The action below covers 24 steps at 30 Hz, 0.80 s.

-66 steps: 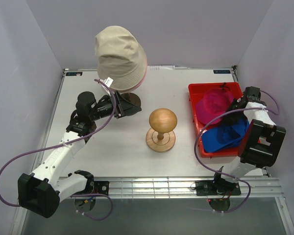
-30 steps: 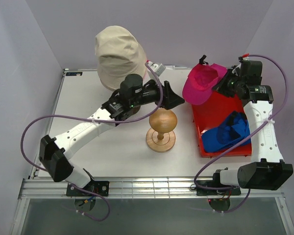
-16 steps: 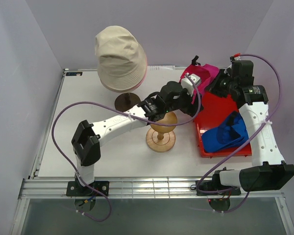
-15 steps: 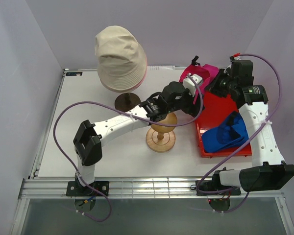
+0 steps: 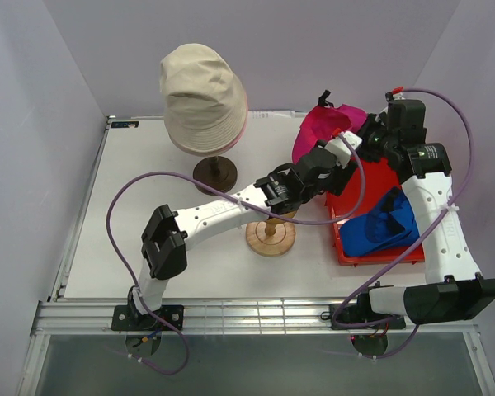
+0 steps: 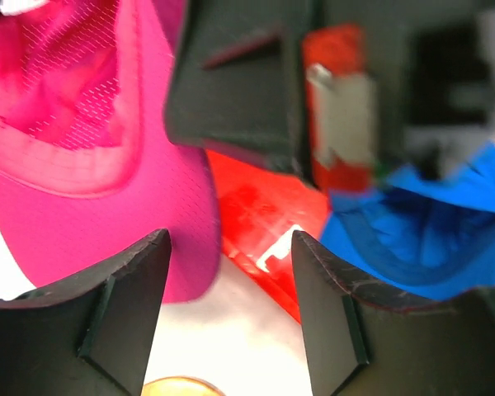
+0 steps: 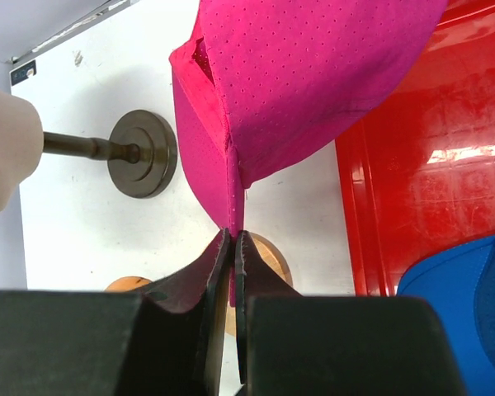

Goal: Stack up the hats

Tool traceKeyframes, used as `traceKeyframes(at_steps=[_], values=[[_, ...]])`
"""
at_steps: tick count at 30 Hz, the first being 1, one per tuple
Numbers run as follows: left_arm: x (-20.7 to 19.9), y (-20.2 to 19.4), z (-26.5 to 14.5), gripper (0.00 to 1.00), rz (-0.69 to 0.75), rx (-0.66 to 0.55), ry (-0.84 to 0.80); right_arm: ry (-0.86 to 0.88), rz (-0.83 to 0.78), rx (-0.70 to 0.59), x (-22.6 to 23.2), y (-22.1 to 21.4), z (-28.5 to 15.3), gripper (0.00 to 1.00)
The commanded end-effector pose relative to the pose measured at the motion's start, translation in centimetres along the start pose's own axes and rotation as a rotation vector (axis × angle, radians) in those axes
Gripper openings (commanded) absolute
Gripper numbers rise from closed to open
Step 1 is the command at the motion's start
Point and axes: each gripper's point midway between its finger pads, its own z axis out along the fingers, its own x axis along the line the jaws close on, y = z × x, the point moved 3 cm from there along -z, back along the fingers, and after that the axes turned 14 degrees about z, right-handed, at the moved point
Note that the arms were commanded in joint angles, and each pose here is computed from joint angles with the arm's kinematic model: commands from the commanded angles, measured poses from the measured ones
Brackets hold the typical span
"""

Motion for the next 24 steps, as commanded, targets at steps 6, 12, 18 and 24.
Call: traceKeyframes(at_steps=[6, 12, 18, 24], values=[[2.3, 1.7, -0.6, 0.62, 0.041, -0.009, 0.151, 0.094, -0.009, -0.054, 2.5, 0.7, -2.6, 0.08], [2.7, 1.9, -0.6, 0.27, 0.068, -0.008, 0.173, 0.108, -0.012, -0.045, 2.8, 0.4, -2.9, 0.08], [2.3, 3.4, -1.3, 0.00, 0.014, -0.044, 0.125, 0.140, -0.019, -0.027, 3.6, -0.6, -3.3, 0.08], [1.9, 5.2, -2.4, 0.00, -0.072, -0.076, 0.066, 0.172, -0.029, -0.041, 4.2, -0.5, -4.3, 0.08]])
